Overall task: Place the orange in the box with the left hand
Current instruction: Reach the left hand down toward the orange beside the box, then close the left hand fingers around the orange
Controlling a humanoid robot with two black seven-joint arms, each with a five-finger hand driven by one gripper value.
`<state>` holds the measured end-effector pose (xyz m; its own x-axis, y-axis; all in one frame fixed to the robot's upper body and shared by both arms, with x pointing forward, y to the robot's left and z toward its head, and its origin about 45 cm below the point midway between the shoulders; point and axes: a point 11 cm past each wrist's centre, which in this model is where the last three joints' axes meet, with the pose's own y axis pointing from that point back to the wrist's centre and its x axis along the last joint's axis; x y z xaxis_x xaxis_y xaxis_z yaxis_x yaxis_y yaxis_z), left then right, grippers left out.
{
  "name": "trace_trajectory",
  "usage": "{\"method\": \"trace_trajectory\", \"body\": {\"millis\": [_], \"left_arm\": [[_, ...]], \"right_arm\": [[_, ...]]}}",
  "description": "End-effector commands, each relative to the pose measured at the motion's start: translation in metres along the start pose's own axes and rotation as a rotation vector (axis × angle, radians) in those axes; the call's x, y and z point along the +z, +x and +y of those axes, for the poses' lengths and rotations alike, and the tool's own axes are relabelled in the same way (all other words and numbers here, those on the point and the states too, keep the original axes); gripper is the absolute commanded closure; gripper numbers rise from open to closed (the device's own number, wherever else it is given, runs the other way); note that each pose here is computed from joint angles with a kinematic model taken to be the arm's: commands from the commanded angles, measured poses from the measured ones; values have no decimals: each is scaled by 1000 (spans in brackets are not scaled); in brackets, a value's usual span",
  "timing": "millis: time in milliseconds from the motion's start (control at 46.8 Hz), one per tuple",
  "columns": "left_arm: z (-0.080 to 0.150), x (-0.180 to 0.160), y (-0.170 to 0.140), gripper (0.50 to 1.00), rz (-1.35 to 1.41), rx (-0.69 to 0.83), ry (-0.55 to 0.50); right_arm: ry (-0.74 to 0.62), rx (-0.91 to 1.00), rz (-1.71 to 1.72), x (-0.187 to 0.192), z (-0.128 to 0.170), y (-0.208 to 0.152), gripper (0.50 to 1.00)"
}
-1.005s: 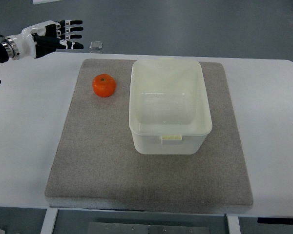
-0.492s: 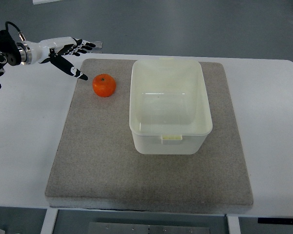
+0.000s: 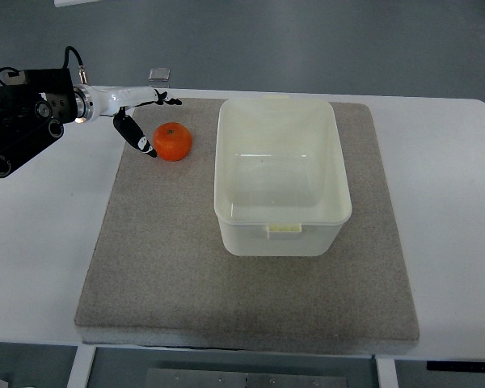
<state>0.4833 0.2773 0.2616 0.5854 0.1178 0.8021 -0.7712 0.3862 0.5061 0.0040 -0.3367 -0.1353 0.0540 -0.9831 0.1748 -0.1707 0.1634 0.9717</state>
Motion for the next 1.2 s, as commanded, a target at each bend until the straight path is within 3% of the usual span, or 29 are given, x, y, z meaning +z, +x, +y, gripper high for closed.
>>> {"method": "trace_trajectory", "body": {"millis": [0,1176], "left_arm": [[-6,7,-4,508,-23,-7,-9],[-20,15,-18,519,-134,-11,7]], "right_arm": [[0,0,0,0,0,0,568],[0,0,0,0,0,0,568]]}}
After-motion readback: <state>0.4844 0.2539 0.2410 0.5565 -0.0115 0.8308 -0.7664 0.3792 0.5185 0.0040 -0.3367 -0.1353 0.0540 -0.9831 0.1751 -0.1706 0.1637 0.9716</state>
